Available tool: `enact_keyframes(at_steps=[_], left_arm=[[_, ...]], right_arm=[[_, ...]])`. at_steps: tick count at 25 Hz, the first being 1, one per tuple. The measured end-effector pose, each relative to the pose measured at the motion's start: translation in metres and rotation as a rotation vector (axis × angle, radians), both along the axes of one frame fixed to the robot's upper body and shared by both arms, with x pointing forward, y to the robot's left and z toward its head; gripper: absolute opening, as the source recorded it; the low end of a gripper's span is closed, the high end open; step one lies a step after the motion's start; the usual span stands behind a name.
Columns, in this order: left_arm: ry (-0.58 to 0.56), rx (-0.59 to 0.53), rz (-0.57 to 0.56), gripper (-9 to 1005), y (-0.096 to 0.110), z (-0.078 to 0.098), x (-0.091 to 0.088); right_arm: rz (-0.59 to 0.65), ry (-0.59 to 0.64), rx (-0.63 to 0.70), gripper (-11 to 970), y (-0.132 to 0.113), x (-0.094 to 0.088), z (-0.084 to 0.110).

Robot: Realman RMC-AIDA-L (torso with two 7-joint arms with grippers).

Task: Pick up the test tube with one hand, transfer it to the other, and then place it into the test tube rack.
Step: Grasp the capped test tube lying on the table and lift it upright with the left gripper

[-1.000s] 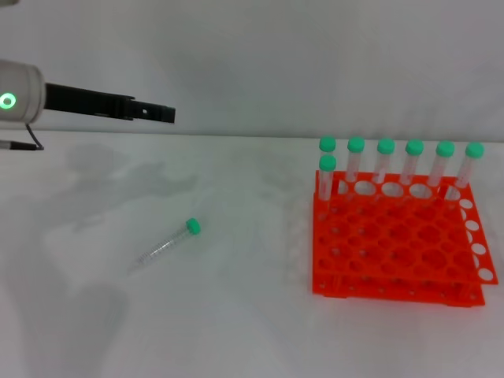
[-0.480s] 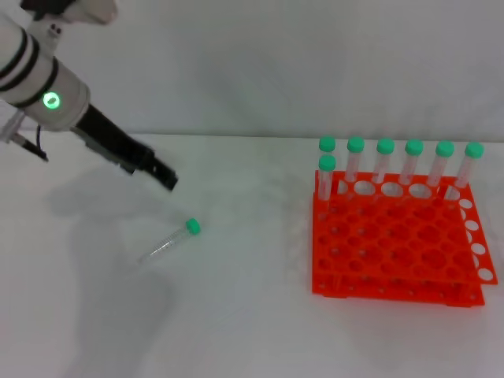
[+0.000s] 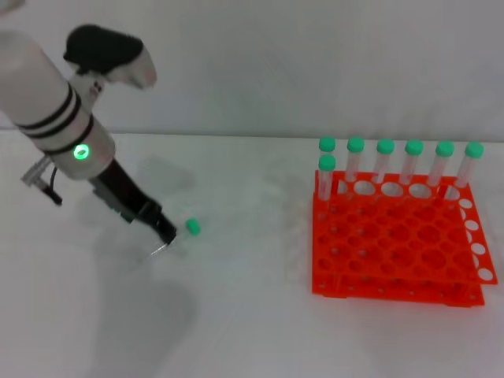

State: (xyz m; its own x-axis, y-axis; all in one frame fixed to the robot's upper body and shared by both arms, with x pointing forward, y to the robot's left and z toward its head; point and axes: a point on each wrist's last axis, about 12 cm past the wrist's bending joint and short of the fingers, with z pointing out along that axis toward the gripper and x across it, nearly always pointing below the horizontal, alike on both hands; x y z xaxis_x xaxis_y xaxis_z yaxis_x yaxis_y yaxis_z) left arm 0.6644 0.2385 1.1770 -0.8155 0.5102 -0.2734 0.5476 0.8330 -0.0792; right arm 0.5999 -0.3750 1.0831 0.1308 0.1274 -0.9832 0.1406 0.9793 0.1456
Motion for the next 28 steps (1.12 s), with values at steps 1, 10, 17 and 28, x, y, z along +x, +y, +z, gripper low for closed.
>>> enact_keyframes(at_steps=[1,10,17,28], left_arm=[[0.008,0.019,-0.004,879,0.0,-0.003,-0.002],[-0.006,0.088,-0.024,867,-0.006,-0.02,-0.002],[0.002,0.089,-0.065,868,-0.018,-0.037,-0.004],[0.003,0.111,-0.039,827,-0.017,-0.044,-0.005]], right_arm=[[0.0,0.001,0.0,866,0.0,0.0,0.0],[-0.005,0.007,0.0,866,-0.002,-0.003,-0.002],[-0.007,0.008,0.0,865,-0.002,-0.003,-0.003],[-0.002,0.009,-0.008,865,-0.003,-0.002,-0.001]])
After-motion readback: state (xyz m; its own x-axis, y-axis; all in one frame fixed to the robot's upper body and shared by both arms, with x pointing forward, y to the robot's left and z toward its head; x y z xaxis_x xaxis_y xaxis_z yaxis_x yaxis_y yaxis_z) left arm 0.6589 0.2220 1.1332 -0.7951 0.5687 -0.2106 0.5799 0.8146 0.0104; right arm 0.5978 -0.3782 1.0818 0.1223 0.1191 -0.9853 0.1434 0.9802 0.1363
